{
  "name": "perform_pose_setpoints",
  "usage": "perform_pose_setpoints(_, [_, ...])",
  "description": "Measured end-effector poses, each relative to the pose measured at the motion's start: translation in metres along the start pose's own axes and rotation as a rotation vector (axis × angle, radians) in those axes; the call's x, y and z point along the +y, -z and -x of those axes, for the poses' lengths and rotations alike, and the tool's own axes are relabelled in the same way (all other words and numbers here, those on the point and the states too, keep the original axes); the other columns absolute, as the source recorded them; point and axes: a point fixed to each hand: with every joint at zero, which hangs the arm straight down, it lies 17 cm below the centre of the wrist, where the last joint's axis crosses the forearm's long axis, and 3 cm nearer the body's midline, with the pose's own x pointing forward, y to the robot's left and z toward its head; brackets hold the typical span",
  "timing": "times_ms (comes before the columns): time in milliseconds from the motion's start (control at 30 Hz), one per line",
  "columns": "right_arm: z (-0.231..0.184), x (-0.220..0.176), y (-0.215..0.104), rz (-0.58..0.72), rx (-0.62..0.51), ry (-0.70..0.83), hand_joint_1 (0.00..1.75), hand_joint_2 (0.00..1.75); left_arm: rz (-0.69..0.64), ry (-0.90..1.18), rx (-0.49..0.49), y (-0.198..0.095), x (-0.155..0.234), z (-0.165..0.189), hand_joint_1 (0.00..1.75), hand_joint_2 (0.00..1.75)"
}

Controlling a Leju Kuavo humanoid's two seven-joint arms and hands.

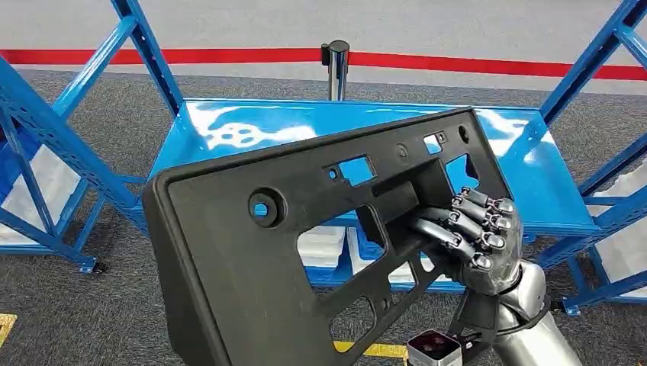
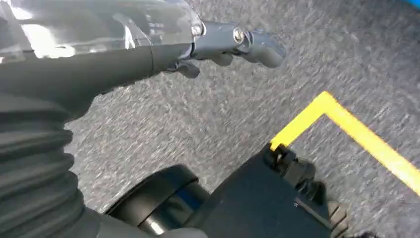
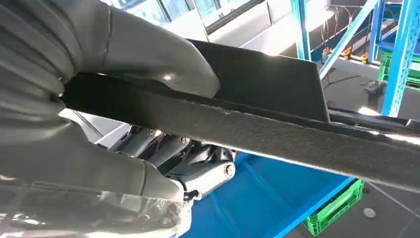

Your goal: Take the parts from the cabinet and place them on the table.

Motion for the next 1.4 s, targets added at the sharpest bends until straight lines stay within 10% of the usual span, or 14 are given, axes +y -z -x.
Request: perform_pose_setpoints(1400, [-0.026, 0.015, -0.001, 0.004, 0.026, 0.161, 1.75, 1.75, 0.044, 0.010, 0.042, 0.000, -0.004, 0.006, 0.00, 1.75])
